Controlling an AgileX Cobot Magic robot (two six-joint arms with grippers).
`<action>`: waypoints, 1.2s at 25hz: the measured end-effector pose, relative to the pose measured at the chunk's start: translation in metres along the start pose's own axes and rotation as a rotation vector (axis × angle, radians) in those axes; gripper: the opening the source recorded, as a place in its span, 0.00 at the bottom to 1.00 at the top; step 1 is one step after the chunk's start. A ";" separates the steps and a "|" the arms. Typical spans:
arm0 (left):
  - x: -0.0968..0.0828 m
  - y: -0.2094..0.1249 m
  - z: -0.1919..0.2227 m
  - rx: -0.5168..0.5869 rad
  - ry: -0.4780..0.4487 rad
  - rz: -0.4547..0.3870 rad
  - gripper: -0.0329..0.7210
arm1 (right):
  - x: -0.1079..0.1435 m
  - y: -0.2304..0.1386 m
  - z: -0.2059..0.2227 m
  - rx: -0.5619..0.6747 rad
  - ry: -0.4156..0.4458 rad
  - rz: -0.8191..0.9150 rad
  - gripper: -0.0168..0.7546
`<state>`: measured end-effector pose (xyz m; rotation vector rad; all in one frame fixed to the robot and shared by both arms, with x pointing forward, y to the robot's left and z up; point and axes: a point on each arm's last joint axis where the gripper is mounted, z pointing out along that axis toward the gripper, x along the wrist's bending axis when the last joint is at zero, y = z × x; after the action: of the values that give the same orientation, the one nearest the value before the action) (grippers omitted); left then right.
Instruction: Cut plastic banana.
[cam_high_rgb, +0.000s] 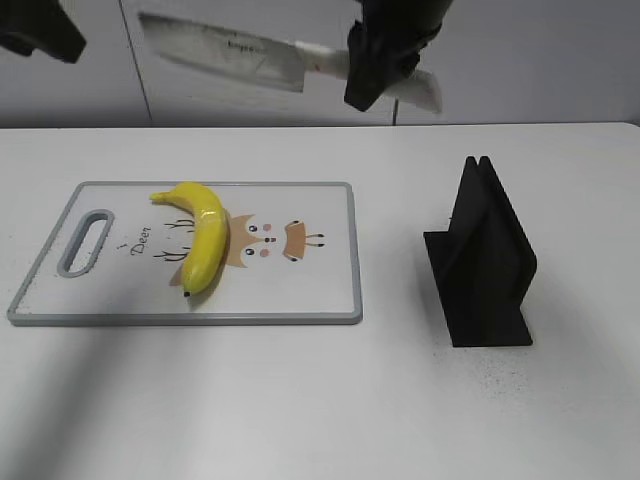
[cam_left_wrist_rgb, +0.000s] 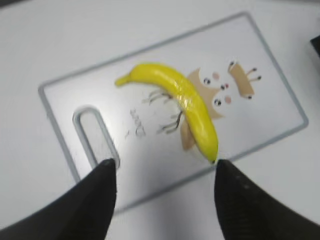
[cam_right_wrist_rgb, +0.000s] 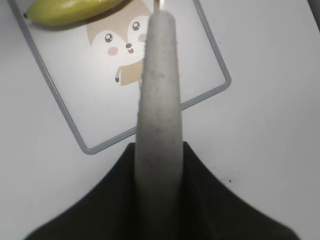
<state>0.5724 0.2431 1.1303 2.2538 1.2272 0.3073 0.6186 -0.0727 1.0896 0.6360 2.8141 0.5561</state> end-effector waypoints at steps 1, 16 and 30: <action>-0.001 -0.005 -0.002 0.053 0.000 -0.044 0.85 | 0.001 0.000 -0.008 -0.009 -0.013 0.071 0.23; -0.017 -0.032 -0.061 0.063 0.176 -0.243 0.82 | 0.042 -0.044 -0.093 -0.063 -0.050 0.604 0.23; -0.082 -0.150 -0.106 0.007 0.195 -0.230 0.81 | 0.109 -0.149 -0.102 -0.023 -0.086 0.857 0.23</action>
<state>0.3740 0.2775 1.1375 2.1000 1.5746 0.4427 0.4388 -0.1807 1.1105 1.8155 2.3359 0.6515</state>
